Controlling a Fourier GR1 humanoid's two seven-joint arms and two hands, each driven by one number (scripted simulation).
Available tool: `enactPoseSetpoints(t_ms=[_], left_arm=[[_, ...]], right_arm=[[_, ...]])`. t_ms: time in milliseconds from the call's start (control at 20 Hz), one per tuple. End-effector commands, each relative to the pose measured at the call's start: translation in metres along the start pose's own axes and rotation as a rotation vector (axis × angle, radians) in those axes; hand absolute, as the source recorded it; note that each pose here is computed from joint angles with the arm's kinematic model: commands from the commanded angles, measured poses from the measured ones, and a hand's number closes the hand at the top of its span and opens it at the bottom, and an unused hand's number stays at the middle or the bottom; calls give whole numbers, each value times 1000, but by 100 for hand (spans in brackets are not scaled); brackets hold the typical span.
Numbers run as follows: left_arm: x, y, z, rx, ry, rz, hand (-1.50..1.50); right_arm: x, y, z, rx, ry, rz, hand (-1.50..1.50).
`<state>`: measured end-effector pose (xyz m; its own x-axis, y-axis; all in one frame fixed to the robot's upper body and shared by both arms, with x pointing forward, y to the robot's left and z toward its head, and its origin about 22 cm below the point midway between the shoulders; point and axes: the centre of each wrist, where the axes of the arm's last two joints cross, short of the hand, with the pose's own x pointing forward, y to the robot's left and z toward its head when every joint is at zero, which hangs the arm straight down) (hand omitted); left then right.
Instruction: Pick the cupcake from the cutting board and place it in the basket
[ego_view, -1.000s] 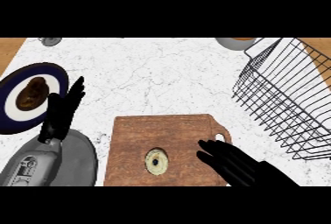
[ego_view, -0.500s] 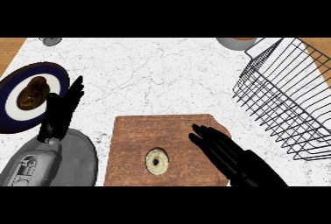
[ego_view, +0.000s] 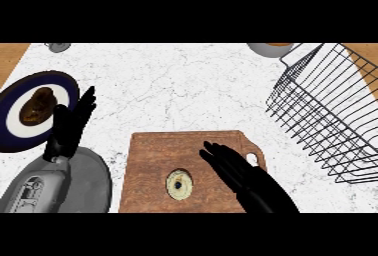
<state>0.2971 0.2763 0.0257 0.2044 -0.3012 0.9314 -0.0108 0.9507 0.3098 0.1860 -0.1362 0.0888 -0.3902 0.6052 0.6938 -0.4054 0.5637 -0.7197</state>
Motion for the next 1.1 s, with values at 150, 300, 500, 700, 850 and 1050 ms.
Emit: enactPoseSetpoints(t_ms=[150, 300, 500, 700, 850, 1050], left_arm=[[19, -4, -1, -10, 1, 1, 0], [1, 4, 20, 3, -6, -9, 0], [2, 17, 16, -3, -7, -12, 0], [1, 18, 10, 0, -22, -2, 0], [-24, 14, -2, 5, -4, 0, 0], [-14, -6, 4, 10, -16, 13, 0]], right_arm=[[5, 20, -27, 14, -5, 23, -150], [0, 39, -11, -2, -7, 22, -150], [-16, 23, -38, -10, -27, -1, -150], [8, 64, -51, 21, -15, 29, -150], [-12, 61, -52, -3, -20, 0, -150], [-20, 63, -68, 15, 12, 15, -150]])
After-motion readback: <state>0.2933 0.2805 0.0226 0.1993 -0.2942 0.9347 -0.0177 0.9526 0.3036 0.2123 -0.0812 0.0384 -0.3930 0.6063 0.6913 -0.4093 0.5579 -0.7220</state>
